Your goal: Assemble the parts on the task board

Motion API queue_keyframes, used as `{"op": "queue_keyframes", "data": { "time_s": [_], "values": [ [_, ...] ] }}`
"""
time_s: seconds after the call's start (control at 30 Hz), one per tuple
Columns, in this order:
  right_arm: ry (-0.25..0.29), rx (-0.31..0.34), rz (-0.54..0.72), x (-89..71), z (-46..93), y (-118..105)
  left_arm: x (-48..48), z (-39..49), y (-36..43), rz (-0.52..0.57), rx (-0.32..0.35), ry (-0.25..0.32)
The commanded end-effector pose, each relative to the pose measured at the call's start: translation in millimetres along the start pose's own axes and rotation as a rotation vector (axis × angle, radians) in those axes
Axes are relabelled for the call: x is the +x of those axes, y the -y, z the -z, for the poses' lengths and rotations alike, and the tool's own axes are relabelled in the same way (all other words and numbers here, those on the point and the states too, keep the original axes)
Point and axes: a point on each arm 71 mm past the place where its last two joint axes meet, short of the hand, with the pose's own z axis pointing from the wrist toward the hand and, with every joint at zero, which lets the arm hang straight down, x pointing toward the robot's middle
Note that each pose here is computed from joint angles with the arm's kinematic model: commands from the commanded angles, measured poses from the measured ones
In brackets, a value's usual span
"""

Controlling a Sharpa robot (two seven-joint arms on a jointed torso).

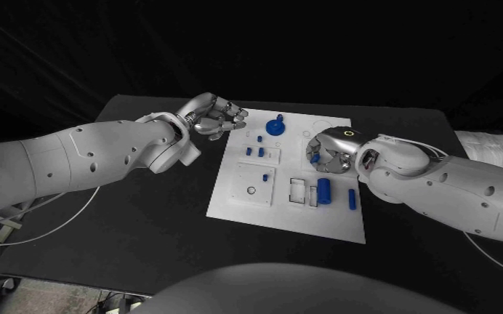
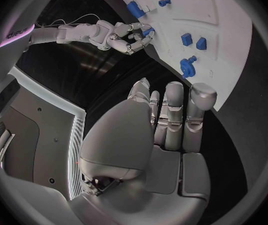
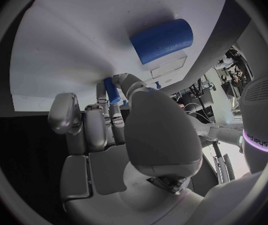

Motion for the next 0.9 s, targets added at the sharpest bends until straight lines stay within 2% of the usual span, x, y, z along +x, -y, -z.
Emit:
{"op": "queue_keyframes", "data": {
  "time_s": [0.03,0.23,0.57,0.7,0.9],
  "values": [
    [0.008,-0.011,0.005,0.6,2.6,0.2,2.2,-0.6,0.4,0.005,0.004,-0.018],
    [0.027,-0.01,0.004,-6.4,5.8,1.3,2.2,-0.3,-0.6,0.005,0.0,-0.019],
    [0.027,-0.029,0.017,-33.4,9.8,-8.8,2.9,-0.5,-1.2,0.007,-0.004,-0.023],
    [0.007,-0.06,0.009,-43.6,11.1,-24.2,3.0,-0.6,-1.6,0.007,-0.007,-0.023],
    [-0.042,-0.144,0.0,-52.0,6.2,-63.6,4.0,-1.8,-2.3,0.006,-0.009,-0.024]
  ]
}}
